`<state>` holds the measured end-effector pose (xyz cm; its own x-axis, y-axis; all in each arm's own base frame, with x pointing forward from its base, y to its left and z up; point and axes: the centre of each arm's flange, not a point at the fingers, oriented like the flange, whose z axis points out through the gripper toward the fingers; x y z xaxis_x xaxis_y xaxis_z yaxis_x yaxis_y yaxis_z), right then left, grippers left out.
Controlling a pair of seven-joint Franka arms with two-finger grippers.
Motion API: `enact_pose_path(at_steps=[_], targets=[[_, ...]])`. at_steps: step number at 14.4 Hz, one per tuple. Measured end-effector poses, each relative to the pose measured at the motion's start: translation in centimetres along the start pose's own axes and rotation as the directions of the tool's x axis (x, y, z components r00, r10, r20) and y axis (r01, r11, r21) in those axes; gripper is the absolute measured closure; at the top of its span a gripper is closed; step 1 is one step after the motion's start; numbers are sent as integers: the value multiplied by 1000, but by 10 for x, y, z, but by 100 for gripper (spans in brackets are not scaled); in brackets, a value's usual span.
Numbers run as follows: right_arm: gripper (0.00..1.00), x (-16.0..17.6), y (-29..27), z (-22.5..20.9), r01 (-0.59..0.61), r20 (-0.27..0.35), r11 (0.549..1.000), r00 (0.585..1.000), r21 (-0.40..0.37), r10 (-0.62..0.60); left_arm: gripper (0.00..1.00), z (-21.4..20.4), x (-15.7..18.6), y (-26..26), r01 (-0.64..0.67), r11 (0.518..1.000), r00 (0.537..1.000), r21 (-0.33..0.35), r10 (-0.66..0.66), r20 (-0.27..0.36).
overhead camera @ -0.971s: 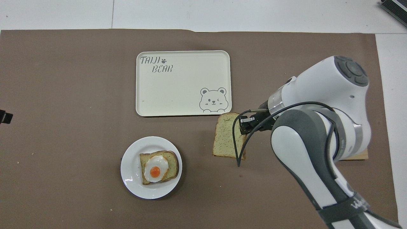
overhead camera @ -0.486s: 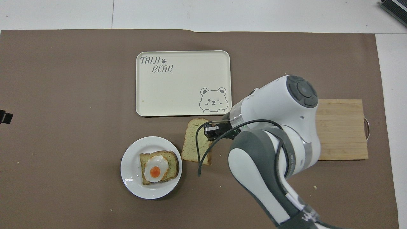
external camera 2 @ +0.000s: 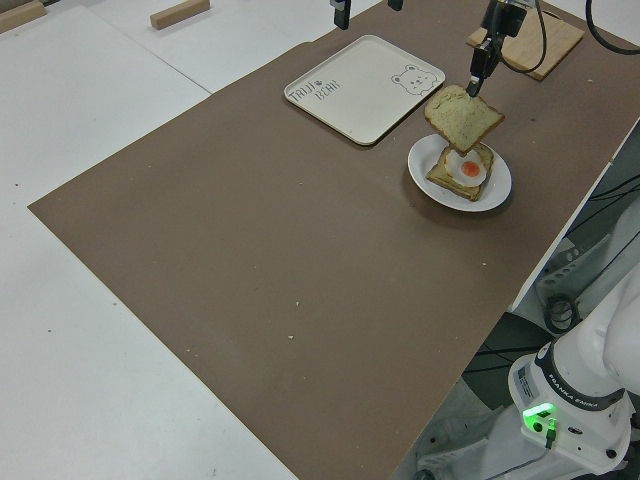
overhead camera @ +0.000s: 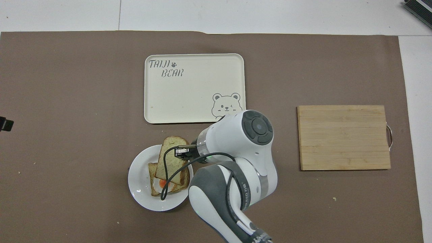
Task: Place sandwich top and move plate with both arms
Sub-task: 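Carry the bread with the right gripper and lay it on the egg toast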
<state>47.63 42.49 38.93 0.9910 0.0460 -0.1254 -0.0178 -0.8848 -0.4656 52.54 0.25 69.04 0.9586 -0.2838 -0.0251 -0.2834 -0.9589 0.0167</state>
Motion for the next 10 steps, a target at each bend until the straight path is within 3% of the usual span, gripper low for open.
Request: enact_pose_path(at_steps=[3, 10], targets=[[91, -12, -11, 36, 22, 14, 1000, 1000, -18, -22, 0, 0, 0, 0, 0, 1000, 1000, 0, 0, 0], [91, -17, -12, 49, 99, 34, 995, 995, -24, -98, 0, 0, 0, 0, 0, 1000, 1000, 0, 0, 0]])
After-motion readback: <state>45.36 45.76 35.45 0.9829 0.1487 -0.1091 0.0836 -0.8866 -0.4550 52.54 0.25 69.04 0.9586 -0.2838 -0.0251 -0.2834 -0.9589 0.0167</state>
